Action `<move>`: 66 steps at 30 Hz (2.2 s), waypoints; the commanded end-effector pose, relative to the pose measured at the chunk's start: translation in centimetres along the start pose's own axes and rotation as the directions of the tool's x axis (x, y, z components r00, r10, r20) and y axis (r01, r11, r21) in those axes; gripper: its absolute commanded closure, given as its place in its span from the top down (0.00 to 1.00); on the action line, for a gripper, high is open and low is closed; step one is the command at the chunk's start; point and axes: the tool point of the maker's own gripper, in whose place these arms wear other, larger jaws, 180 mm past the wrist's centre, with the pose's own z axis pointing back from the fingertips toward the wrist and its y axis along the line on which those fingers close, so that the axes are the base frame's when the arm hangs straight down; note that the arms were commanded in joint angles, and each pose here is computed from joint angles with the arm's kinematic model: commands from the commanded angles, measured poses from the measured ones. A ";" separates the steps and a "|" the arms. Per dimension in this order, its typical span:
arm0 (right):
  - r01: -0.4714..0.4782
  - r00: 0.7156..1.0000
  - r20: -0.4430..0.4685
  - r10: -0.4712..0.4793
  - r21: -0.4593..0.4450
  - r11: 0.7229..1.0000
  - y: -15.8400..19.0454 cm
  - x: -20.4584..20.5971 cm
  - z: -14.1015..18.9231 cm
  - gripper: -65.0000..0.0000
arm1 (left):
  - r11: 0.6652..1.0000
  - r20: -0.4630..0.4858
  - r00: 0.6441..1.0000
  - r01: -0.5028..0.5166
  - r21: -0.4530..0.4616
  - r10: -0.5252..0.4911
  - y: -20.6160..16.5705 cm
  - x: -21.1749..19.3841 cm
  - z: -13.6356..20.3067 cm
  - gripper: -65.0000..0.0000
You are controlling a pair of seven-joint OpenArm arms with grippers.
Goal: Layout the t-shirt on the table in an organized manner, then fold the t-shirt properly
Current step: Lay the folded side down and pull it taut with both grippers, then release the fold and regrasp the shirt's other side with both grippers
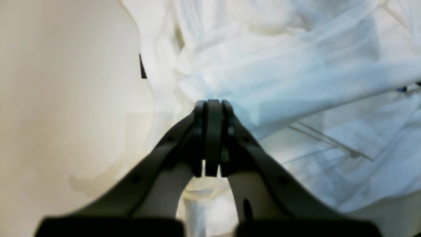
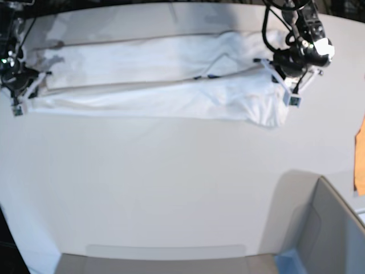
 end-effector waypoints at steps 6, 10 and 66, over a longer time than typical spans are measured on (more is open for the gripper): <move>0.017 1.000 0.022 -0.018 0.029 0.999 0.2 0.0 0.6 0.00 | 1.000 0.026 1.000 0.006 0.014 -0.006 0.3 0.6 0.4 0.00; 0.021 0.999 0.049 -0.024 0.065 0.998 1.2 0.1 1.8 0.00 | 1.000 0.026 1.000 0.006 0.014 -0.006 0.3 0.6 0.4 0.00; 0.059 0.996 0.070 -0.048 -0.162 0.985 -4.8 -0.9 7.1 0.40 | 1.000 0.025 1.000 -0.017 -0.010 0.018 -0.7 0.4 0.2 0.00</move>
